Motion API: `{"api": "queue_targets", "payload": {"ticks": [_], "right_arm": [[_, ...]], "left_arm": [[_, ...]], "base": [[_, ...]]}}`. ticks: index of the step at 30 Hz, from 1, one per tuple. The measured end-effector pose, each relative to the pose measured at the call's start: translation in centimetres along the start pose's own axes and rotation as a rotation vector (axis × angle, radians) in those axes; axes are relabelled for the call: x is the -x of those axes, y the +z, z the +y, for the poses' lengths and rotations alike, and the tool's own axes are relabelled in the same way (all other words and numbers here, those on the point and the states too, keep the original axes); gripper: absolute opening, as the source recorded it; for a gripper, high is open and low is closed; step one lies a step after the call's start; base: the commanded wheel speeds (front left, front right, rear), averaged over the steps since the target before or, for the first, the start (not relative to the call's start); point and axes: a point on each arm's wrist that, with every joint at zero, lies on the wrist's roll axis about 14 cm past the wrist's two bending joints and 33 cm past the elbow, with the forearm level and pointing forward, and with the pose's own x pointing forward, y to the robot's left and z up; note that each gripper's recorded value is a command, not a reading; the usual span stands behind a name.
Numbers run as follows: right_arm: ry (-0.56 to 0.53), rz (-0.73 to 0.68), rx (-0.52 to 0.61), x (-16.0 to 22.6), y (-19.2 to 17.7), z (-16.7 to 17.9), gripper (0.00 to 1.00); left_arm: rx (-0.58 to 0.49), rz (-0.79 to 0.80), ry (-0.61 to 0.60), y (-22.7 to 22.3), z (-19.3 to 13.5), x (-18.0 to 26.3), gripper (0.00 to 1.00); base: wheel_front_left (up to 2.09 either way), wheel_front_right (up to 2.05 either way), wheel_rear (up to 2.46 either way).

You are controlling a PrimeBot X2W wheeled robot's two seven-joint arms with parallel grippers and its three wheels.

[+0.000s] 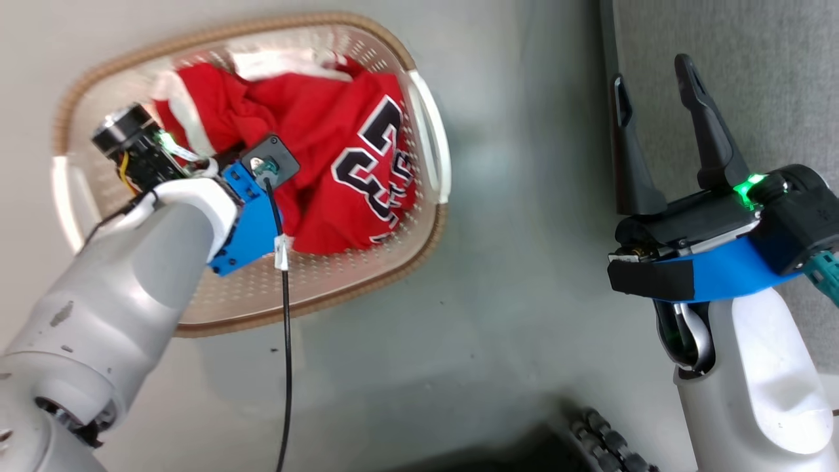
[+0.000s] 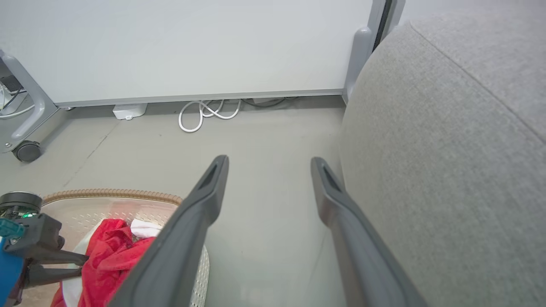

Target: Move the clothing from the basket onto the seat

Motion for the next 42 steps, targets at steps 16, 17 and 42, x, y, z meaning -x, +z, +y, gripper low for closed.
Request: {"api": "queue_targets", "payload": {"ticks": [16, 17, 42], "right_arm": [[0.061, -0.115, -0.003, 1.1, 6.1, 3.0, 1.0], [0.062, -0.123, -0.004, 1.3, 6.6, 3.1, 1.0], [0.097, -0.266, -0.01, 9.5, 14.3, 5.4, 1.0]], "left_arm": [[0.14, -0.317, 0.195, 7.9, 3.3, 10.0, 0.0], [0.141, -0.336, 0.21, 8.4, 3.6, 10.7, 0.0], [0.178, -0.872, 0.467, 21.3, 3.4, 30.3, 0.0]], "base": [[0.0, 0.0, 0.0], [0.0, 0.0, 0.0], [0.0, 0.0, 0.0]]}}
